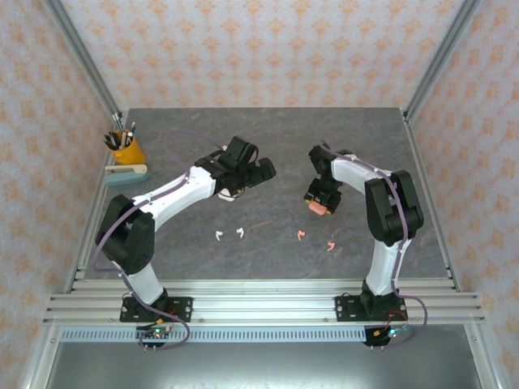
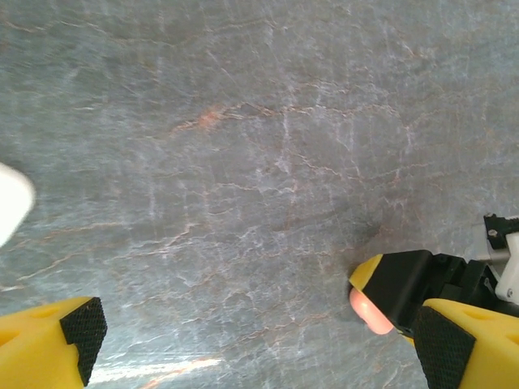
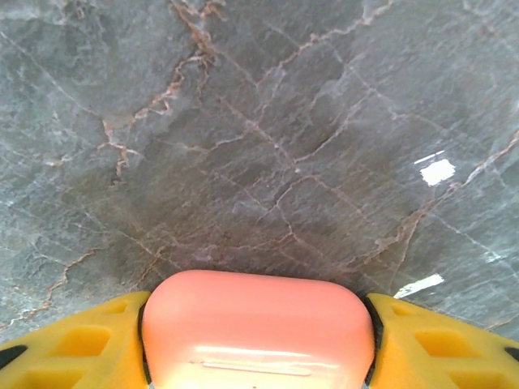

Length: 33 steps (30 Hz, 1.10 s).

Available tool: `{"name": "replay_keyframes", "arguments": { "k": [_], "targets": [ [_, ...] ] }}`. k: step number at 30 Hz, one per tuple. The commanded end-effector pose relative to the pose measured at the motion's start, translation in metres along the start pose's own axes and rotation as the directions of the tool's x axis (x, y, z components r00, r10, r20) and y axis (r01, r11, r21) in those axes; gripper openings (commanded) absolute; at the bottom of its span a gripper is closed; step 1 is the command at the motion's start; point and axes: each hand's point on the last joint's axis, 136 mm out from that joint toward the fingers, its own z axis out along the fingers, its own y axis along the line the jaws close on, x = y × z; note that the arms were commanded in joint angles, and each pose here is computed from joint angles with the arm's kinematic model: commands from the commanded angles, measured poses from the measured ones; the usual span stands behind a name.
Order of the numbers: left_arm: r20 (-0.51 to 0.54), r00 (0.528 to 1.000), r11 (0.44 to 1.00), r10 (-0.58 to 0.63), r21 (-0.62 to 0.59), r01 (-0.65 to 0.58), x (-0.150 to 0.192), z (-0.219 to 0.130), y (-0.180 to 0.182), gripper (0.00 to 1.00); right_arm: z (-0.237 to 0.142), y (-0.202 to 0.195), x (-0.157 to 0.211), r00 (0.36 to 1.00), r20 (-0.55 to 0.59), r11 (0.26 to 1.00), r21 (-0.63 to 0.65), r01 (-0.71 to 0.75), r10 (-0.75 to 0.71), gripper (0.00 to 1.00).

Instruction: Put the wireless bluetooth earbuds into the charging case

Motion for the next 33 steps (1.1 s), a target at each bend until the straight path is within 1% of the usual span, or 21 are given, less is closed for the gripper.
{"name": "replay_keyframes", "arguments": {
  "k": [1,4,7,10,15,19,21,26,33],
  "targets": [
    [-0.015,1.0,0.992,0.024,0.124,-0.022,0.006,0.011,-0.021,1.0,-0.019,0.018,-0.001,0.999,0.017,0.997,-0.078,-0.027,0.029,0.54],
    [-0.012,0.999,0.971,0.047,0.235,-0.042,0.009,0.021,-0.036,1.0,-0.024,0.026,-0.006,0.998,0.024,0.993,-0.1,-0.058,0.061,0.55],
    [-0.021,0.999,0.944,0.048,0.327,-0.039,0.013,0.033,-0.048,0.97,-0.025,0.036,-0.01,0.995,0.013,0.988,-0.122,-0.096,0.098,0.55],
    [-0.025,0.999,0.919,0.044,0.392,-0.031,0.02,0.045,-0.054,0.95,-0.025,0.046,-0.015,0.99,0.004,0.979,-0.15,-0.139,0.141,0.55],
    [-0.018,0.997,0.901,0.074,0.43,-0.059,0.036,0.06,-0.061,0.9,-0.027,0.061,-0.021,0.984,-0.017,0.967,-0.181,-0.179,0.179,0.54],
    [0.007,0.995,0.884,0.099,0.459,-0.091,0.045,0.067,-0.069,0.84,-0.032,0.071,-0.027,0.981,-0.025,0.96,-0.199,-0.196,0.195,0.54],
    [0.006,0.995,0.887,0.104,0.452,-0.095,0.051,0.08,-0.065,0.81,-0.035,0.075,-0.029,0.978,-0.032,0.956,-0.21,-0.206,0.204,0.54],
    [0.043,0.994,0.87,0.104,0.48,-0.112,0.052,0.088,-0.069,0.72,-0.041,0.081,-0.029,0.975,-0.056,0.946,-0.236,-0.224,0.217,0.54],
    [0.077,0.994,0.861,0.074,0.497,-0.103,0.049,0.098,-0.074,0.67,-0.047,0.084,-0.028,0.972,-0.074,0.938,-0.255,-0.236,0.225,0.54]
  ]
}}
